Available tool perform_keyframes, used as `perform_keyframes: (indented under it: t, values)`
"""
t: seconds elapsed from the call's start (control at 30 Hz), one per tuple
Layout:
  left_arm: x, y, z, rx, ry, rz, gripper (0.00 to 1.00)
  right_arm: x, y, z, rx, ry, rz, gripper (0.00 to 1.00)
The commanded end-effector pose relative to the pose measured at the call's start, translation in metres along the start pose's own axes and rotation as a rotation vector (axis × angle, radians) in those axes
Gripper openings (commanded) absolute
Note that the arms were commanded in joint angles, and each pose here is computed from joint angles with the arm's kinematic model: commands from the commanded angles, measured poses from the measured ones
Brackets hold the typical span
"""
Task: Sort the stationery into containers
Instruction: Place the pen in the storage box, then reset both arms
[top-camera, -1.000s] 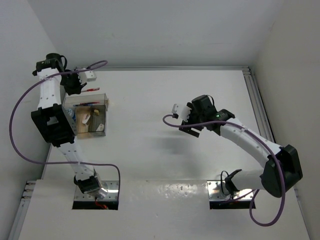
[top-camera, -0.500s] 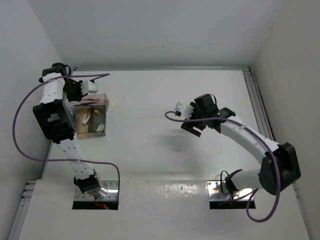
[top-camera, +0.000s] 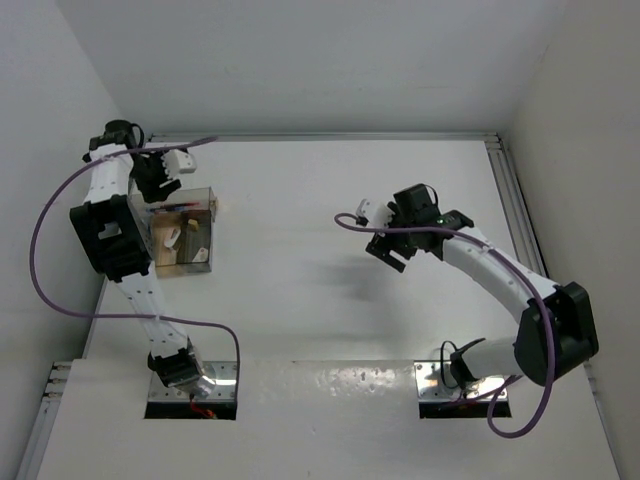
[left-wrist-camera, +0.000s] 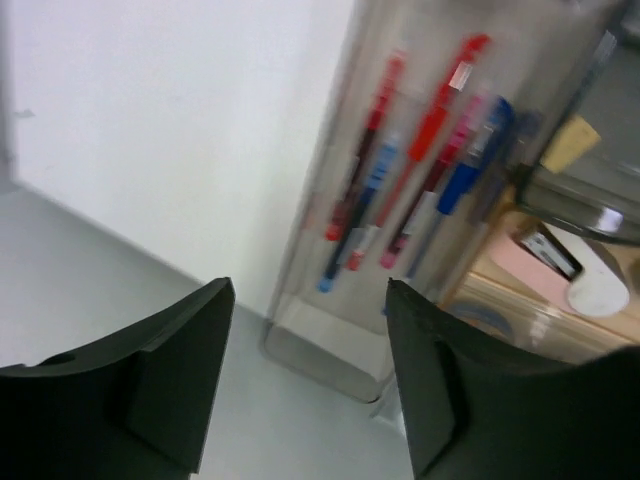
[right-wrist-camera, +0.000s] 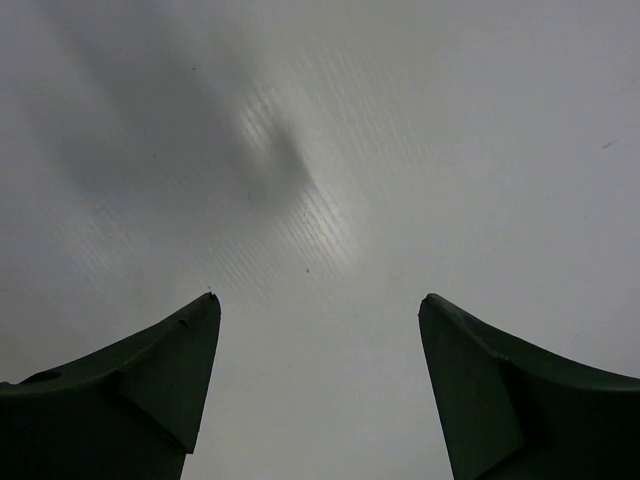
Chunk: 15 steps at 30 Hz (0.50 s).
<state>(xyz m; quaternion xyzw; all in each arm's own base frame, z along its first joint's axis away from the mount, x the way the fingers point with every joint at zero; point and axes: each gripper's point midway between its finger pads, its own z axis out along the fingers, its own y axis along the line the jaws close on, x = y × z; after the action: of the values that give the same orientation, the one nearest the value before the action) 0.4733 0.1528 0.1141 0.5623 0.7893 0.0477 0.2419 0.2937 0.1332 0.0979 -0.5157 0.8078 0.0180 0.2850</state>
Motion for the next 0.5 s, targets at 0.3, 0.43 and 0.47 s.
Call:
perform_keyframes:
  t: [0.3,0.43,0.47]
  values:
    - [-0.212,-0.009,-0.152,-0.225,-0.398,-0.429,1.0,0.005,-0.034,-0.041,0.077,-0.115,0.455,0.82]
    - [-0.254,-0.048,-0.157,-0.252,-0.555,-0.577,1.0,0.014,-0.046,-0.056,0.111,-0.134,0.655,0.87]
    - [-0.249,-0.071,-0.151,-0.236,-0.557,-0.646,1.0,0.014,-0.046,-0.057,0.109,-0.143,0.702,0.88]
